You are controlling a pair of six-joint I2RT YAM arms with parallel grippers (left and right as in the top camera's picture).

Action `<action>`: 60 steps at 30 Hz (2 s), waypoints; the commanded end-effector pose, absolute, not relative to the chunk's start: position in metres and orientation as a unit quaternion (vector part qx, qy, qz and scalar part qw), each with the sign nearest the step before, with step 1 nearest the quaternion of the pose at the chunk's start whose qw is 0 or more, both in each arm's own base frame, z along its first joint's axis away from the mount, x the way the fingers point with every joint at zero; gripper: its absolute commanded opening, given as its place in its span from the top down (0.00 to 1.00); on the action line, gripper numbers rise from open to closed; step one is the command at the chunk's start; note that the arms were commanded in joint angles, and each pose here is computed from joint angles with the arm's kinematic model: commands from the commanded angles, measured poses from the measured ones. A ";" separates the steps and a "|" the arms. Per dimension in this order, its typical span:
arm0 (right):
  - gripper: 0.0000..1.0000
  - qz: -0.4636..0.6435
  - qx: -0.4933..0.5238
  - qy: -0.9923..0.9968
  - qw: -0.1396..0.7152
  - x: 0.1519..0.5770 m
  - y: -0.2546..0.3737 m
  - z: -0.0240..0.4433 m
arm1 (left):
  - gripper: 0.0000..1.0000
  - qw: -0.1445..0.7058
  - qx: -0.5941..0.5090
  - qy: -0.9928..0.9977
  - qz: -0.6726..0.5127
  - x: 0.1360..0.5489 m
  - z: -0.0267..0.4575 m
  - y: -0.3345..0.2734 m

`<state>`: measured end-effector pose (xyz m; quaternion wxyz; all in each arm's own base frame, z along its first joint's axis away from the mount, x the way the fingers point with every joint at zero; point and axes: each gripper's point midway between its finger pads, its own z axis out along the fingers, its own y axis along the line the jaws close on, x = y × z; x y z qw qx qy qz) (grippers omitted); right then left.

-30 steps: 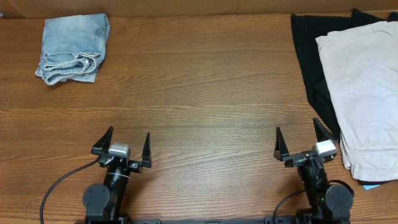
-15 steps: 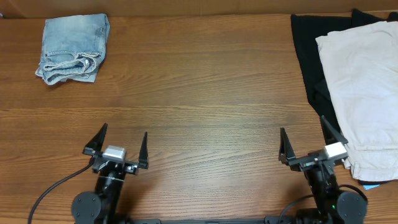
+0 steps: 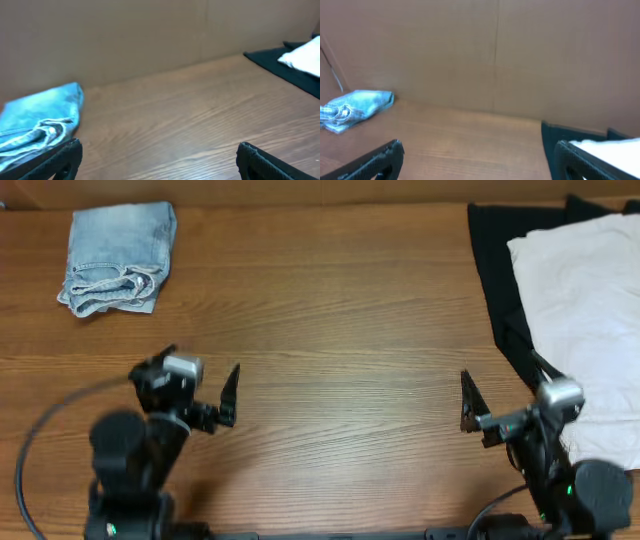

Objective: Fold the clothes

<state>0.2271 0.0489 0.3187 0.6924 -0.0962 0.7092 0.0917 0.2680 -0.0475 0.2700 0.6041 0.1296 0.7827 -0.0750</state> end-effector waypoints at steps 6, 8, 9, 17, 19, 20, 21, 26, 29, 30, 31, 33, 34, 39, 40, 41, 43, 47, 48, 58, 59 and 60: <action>0.00 0.115 -0.101 0.798 0.583 0.265 0.058 0.323 | 0.00 0.504 0.148 0.842 -0.123 0.304 0.293 -0.061; 0.00 0.118 -0.097 0.825 0.544 0.277 0.059 0.314 | 0.00 0.483 0.154 0.853 -0.122 0.310 0.291 -0.061; 0.00 0.119 -0.095 0.837 0.525 0.282 0.059 0.310 | 0.00 0.475 0.160 0.857 -0.119 0.313 0.289 -0.061; 0.00 0.138 -0.083 0.916 0.367 0.338 0.067 0.235 | 0.00 0.431 0.189 0.871 -0.140 0.331 0.260 -0.069; 0.00 0.153 -0.082 0.926 0.336 0.348 0.072 0.213 | 0.00 0.421 0.191 0.874 -0.151 0.334 0.254 -0.072; 0.00 0.163 -0.084 0.928 0.324 0.349 0.076 0.206 | 0.01 0.417 0.191 0.875 -0.156 0.335 0.251 -0.074; 0.00 0.178 -0.086 0.931 0.306 0.350 0.081 0.196 | 0.00 0.415 0.193 0.875 -0.160 0.337 0.249 -0.075; 0.00 0.148 -0.002 0.961 0.235 0.364 0.058 0.142 | 0.00 0.405 0.204 0.869 -0.198 0.343 0.242 -0.087; 0.00 0.057 0.148 0.964 0.213 0.365 0.001 0.121 | 0.00 0.406 0.207 0.867 -0.203 0.347 0.240 -0.088; 0.00 0.023 0.201 0.957 0.206 0.361 -0.020 0.116 | 0.00 0.406 0.207 0.867 -0.203 0.348 0.240 -0.088; 0.00 -0.013 0.256 0.946 0.198 0.354 -0.044 0.113 | 0.00 0.407 0.207 0.866 -0.202 0.349 0.240 -0.088; 0.00 -0.055 0.324 0.925 0.189 0.342 -0.077 0.109 | 0.00 0.414 0.209 0.863 -0.201 0.352 0.242 -0.088; 0.00 -0.065 0.343 0.918 0.186 0.337 -0.090 0.108 | 0.00 0.418 0.210 0.861 -0.200 0.353 0.243 -0.088; 0.00 -0.082 0.421 0.886 0.174 0.313 -0.146 0.099 | 0.00 0.437 0.214 0.852 -0.195 0.359 0.251 -0.088; 0.00 -0.084 0.431 0.882 0.172 0.308 -0.154 0.097 | 0.00 0.438 0.213 0.851 -0.195 0.360 0.252 -0.088; 0.00 -0.086 0.439 0.878 0.171 0.305 -0.159 0.096 | 0.01 0.440 0.212 0.850 -0.196 0.361 0.253 -0.089; 0.01 -0.089 0.448 0.873 0.171 0.301 -0.167 0.093 | 0.00 0.444 0.214 0.848 -0.196 0.362 0.254 -0.090; 0.01 -0.099 0.460 0.866 0.171 0.297 -0.177 0.085 | 0.00 0.451 0.215 0.844 -0.194 0.364 0.257 -0.090; 0.01 -0.103 0.460 0.865 0.171 0.295 -0.177 0.082 | 0.00 0.452 0.215 0.844 -0.194 0.364 0.258 -0.090; 0.08 -0.122 0.462 0.867 0.146 0.270 -0.173 0.045 | 0.00 0.452 0.215 0.844 -0.194 0.365 0.258 -0.090; 0.10 -0.126 0.462 0.865 0.149 0.270 -0.175 0.043 | 0.00 0.452 0.215 0.844 -0.194 0.365 0.258 -0.090; 0.12 -0.130 0.463 0.864 0.152 0.269 -0.176 0.042 | 0.00 0.452 0.215 0.844 -0.194 0.365 0.257 -0.090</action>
